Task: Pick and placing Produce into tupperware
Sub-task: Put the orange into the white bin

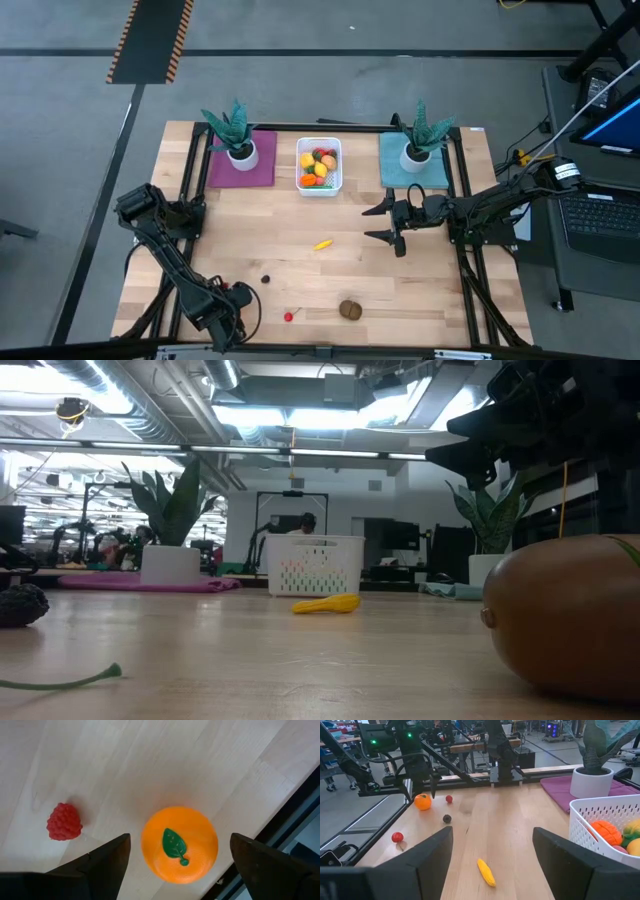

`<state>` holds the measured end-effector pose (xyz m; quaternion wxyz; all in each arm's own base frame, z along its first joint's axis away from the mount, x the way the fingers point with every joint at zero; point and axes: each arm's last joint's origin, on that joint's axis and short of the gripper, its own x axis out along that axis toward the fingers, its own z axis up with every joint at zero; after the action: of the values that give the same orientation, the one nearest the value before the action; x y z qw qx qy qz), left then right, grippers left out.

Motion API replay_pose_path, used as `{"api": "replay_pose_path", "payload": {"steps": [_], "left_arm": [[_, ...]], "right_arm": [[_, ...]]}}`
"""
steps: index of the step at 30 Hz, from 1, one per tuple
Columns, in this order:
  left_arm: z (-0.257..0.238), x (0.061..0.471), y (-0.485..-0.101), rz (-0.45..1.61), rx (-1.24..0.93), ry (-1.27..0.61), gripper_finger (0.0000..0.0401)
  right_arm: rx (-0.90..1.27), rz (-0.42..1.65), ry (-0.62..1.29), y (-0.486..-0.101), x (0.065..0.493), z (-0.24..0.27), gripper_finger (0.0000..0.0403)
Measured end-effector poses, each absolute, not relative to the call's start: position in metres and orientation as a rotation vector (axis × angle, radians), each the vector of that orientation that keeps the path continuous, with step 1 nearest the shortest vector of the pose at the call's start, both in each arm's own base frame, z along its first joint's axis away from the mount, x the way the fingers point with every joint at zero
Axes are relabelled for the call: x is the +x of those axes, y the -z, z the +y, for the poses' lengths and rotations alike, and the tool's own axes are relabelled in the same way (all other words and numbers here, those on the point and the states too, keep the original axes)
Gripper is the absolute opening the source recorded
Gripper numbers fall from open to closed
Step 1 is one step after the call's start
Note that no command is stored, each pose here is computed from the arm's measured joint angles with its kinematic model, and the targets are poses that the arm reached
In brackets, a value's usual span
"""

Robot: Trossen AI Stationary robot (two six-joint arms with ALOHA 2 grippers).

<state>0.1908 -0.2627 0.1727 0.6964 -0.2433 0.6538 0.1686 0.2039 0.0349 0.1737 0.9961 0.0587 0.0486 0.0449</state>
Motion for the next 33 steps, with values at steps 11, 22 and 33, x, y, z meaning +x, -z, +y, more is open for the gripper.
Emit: {"api": "replay_pose_path", "payload": {"steps": [11,22,33], "left_arm": [[-0.262,0.191,-0.173,1.439,-0.543,-0.386,0.0332],[-0.261,0.192,-0.172,1.391,-0.526,-0.405,0.0327],[-0.265,0.192,-0.157,1.468,-0.506,-0.430,0.0327]], "right_arm": [[0.118,0.097,-0.090,-0.174,0.204,0.035,0.0275],[0.123,0.097,-0.089,-0.174,0.204,0.035,0.0275],[0.139,0.111,-0.098,-0.173,0.203,0.037,0.0275]]}}
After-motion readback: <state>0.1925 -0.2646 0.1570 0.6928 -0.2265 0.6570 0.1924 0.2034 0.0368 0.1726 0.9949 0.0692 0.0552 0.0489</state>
